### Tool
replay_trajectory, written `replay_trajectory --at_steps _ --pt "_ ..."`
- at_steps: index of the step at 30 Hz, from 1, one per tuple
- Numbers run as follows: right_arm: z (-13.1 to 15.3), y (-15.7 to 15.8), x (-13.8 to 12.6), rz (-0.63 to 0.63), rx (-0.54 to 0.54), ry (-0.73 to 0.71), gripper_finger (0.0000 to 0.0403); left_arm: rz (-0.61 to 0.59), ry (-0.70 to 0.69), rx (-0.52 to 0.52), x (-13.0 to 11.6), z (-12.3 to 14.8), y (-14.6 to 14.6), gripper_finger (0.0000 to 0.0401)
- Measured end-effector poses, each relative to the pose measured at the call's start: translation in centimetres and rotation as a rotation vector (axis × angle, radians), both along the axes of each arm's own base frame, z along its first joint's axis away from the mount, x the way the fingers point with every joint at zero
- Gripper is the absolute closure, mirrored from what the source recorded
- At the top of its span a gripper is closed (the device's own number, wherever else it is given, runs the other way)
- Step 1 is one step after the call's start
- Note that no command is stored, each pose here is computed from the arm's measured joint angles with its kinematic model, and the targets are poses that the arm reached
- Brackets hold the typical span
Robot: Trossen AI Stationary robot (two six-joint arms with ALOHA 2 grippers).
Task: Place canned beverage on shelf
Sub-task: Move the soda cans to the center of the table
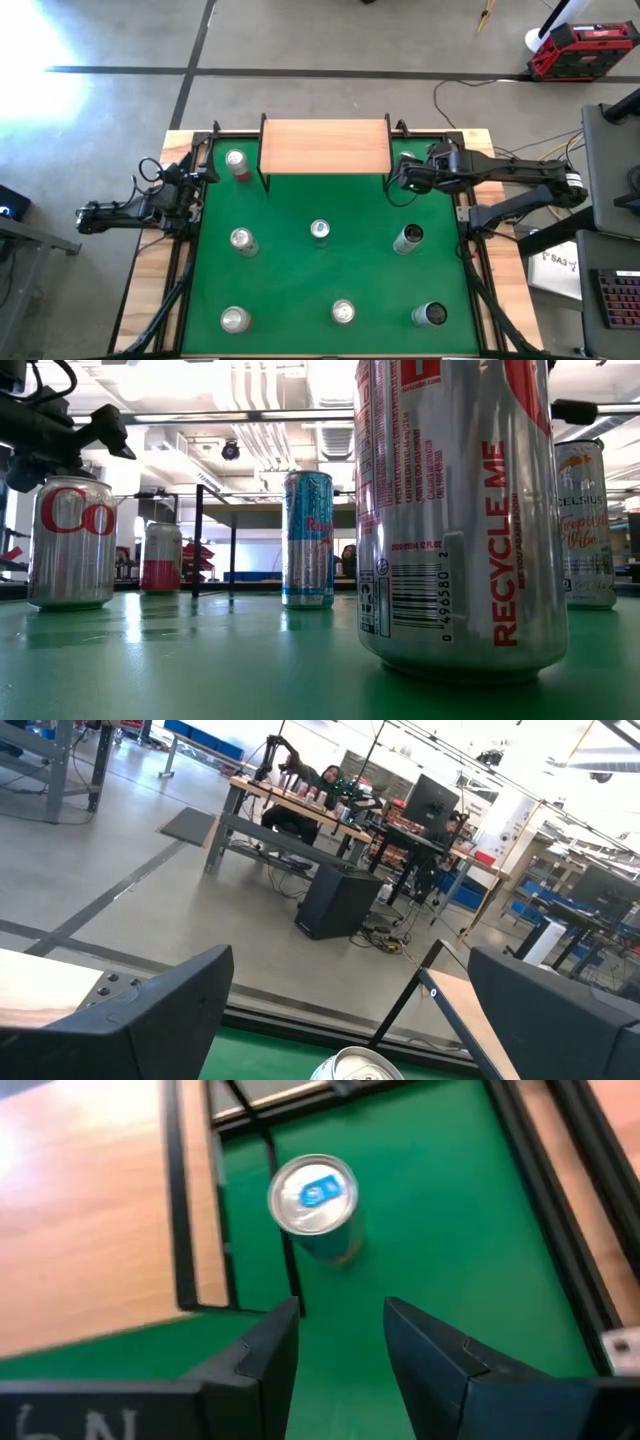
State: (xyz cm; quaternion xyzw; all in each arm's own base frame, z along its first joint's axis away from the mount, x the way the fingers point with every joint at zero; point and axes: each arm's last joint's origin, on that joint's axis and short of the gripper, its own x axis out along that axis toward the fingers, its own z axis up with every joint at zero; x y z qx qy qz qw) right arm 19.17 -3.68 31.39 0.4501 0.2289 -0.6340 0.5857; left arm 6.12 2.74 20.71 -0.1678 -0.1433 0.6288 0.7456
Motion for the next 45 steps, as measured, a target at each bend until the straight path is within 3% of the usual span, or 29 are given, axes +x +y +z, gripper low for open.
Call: replay_trajectory --at_steps 5,10,18,25,32,45 --pt "0.0 0.0 -0.1 0.056 -0.004 0.039 0.0264 0.000 0.000 0.000 0.0 0.0 0.0 0.0012" --pt "0.1 0.0 0.5 0.077 0.006 -0.016 0.0264 0.000 0.000 0.000 0.0 0.0 0.0 0.0012" --pt "0.2 0.4 1.4 0.057 0.185 -0.160 0.0264 0.000 0.000 0.000 0.0 0.0 0.0 0.0012" --pt "0.3 0.3 1.4 -0.071 0.183 -0.236 0.0264 0.000 0.000 0.000 0.0 0.0 0.0 0.0012" --pt "0.2 -0.2 1.0 -0.121 0.172 -0.212 0.0264 0.000 0.000 0.000 0.0 0.0 0.0 0.0012" --pt "0.0 -0.2 0.9 -0.066 0.154 -0.166 0.0264 0.000 0.000 0.000 0.0 0.0 0.0 0.0012"
